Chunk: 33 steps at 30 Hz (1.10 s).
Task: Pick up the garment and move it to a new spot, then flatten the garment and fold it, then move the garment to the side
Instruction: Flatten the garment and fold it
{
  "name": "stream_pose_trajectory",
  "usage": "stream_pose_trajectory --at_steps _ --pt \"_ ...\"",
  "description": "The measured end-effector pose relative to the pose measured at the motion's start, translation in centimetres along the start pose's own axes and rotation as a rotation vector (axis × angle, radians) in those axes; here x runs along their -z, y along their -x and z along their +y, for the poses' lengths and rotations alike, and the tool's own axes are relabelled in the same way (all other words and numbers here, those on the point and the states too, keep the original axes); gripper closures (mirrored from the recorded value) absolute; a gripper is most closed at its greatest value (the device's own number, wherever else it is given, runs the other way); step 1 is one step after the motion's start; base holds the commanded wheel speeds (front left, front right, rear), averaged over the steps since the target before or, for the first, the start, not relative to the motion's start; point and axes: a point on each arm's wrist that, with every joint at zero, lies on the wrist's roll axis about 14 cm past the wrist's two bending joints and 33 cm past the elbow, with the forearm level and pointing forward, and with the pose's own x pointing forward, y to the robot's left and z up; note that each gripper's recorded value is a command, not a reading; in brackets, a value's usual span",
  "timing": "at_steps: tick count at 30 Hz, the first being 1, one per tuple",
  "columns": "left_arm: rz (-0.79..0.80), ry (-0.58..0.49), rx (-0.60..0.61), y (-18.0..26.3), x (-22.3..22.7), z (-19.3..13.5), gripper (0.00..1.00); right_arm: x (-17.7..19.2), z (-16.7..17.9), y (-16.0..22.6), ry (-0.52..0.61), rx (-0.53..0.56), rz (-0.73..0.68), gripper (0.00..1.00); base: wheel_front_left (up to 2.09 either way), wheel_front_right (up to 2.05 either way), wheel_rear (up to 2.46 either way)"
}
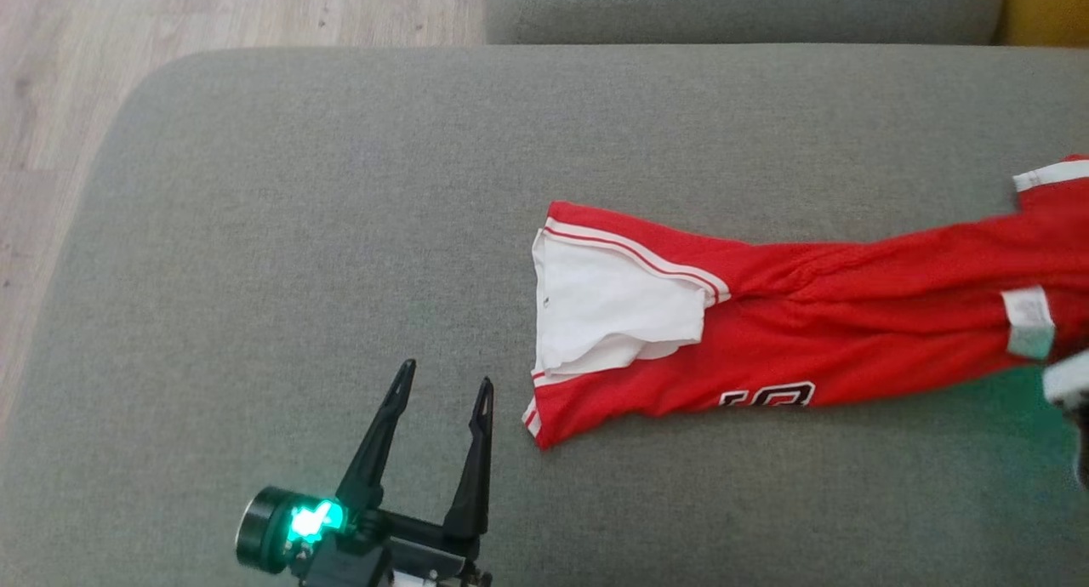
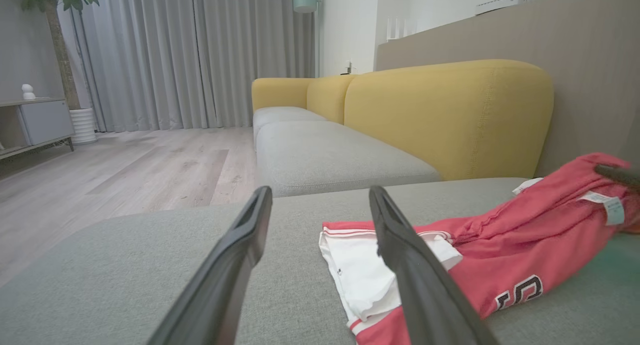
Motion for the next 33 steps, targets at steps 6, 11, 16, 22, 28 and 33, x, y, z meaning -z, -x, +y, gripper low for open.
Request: stream_pose_trajectory --at_steps 6,11,16,22,28,33 --pt "-0.008 -0.001 0.015 0.2 -0.2 -0.3 0.00 -4.0 8.0 -0.6 0.017 -0.211 -0.101 1.00 0.00 0.00 0.00" --pt "-0.010 -0.002 -0.008 0.6 -0.3 0.4 0.00 -4.0 17.0 0.5 0.000 -0.410 -0.095 1.00 0.00 0.00 0.00" --pt "0.000 -0.004 -0.045 1.2 -0.2 1.5 0.00 -1.2 26.3 3.1 0.024 -0.622 -0.008 1.00 0.00 0.00 0.00" --pt "0.017 -0.013 -0.084 2.0 0.2 2.5 0.00 5.6 31.1 6.3 0.084 -0.768 0.186 0.16 0.00 0.00 0.00" --pt "0.021 -0.014 -0.103 2.5 0.3 2.9 0.00 7.6 34.7 10.1 -0.074 -0.896 0.261 0.00 0.00 0.00 0.00" --pt "0.002 -0.017 -0.098 2.4 -0.2 2.9 0.00 4.0 33.5 8.5 -0.109 -0.842 0.086 0.00 0.00 0.00 0.00"
